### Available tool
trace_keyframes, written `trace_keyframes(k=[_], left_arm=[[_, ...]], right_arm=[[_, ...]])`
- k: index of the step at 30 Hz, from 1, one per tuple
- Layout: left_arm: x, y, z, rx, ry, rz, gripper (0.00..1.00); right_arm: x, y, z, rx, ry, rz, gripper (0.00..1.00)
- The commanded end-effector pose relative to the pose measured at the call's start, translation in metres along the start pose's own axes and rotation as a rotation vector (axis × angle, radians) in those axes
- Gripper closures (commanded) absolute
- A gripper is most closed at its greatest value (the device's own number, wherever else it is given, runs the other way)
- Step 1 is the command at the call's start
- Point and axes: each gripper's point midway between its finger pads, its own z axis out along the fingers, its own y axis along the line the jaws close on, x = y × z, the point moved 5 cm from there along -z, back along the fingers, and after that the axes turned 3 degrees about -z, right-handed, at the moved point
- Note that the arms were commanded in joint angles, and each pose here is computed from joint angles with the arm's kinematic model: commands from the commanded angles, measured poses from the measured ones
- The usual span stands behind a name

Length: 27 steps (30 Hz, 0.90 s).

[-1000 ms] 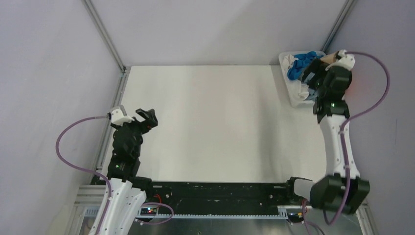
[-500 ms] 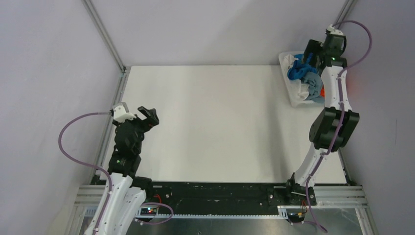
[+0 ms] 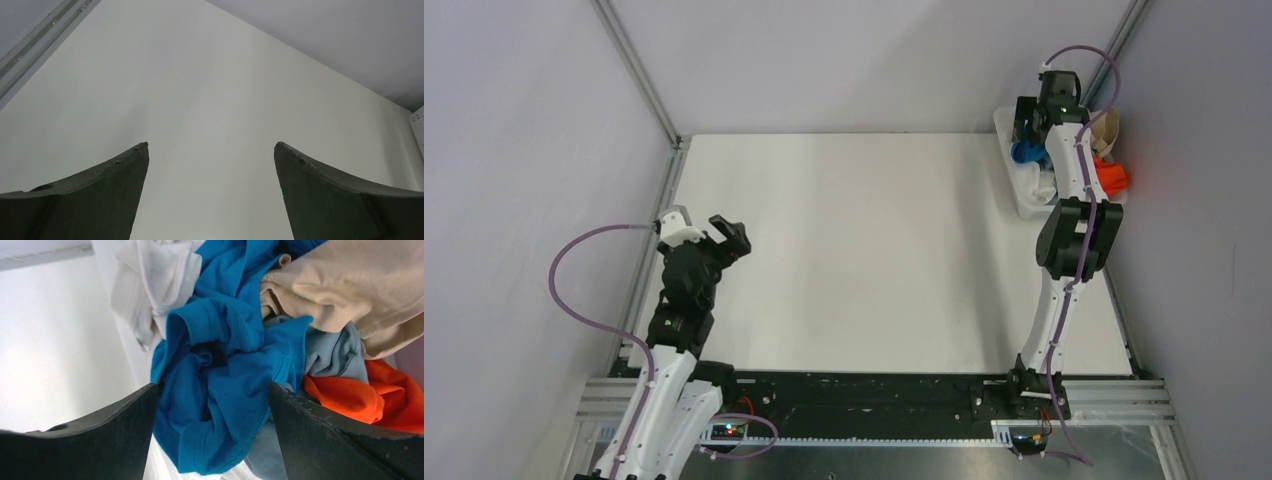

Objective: Fold and stack the t-shirts
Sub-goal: Grab crumpled tshirt from bin with the right arm

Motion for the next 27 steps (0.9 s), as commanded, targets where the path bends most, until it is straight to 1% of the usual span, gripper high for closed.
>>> trace_keyframes(k=[1, 3, 7, 8, 10, 11, 17, 18, 21, 23, 24, 25, 27], left_arm=[[-0.022, -0.005, -0.002, -0.002, -0.061, 0.000, 0.02], [-0.022, -0.005, -0.001, -0.006, -0.062, -0.001, 0.02], [-0.022, -0.004, -0.001, -0.013, -0.061, 0.000, 0.02], [-0.022, -0.004, -0.001, -0.013, -0.060, 0.000, 0.02], [-0.022, -0.004, -0.001, -0.017, -0.063, 0.000, 0.02], [-0.022, -0.004, -0.001, -0.018, -0.063, 0.000, 0.02], [-0.023, -0.003, -0.003, -0.023, -0.068, 0.000, 0.02], [-0.023, -0.002, -0.002, -0.024, -0.069, 0.000, 0.02], [-0.023, -0.003, -0.002, -0.024, -0.066, 0.000, 0.02], [-0.022, -0.003, -0.002, -0.021, -0.063, 0.003, 0.02], [-0.023, -0.004, -0.002, -0.017, -0.064, 0.005, 0.02], [-0.023, -0.003, -0.002, -0.017, -0.064, 0.006, 0.02], [-0.023, -0.003, -0.002, -0.021, -0.065, 0.006, 0.02]], right_arm=[[-0.002, -0.010, 0.003, 0.047, 0.008, -0.005, 0.17], [0.001, -0.008, 0.006, 0.043, 0.014, -0.003, 0.20], [0.003, -0.004, 0.011, 0.031, 0.016, -0.005, 0.29], [0.003, -0.003, 0.012, 0.030, 0.017, -0.007, 0.35], [0.004, -0.003, 0.014, 0.036, 0.017, -0.011, 0.42], [0.005, -0.003, 0.015, 0.038, 0.019, -0.016, 0.42], [0.017, -0.006, 0.024, 0.083, 0.062, -0.040, 0.56], [0.017, -0.007, 0.024, 0.085, 0.062, -0.044, 0.62], [0.014, -0.006, 0.023, 0.097, 0.051, -0.054, 0.72], [0.008, -0.006, 0.019, 0.108, 0.027, -0.058, 0.83], [0.001, -0.006, 0.015, 0.115, 0.003, -0.049, 0.96], [-0.004, -0.008, 0.011, 0.126, -0.014, -0.040, 1.00], [-0.018, -0.011, 0.001, 0.140, -0.065, -0.013, 1.00]])
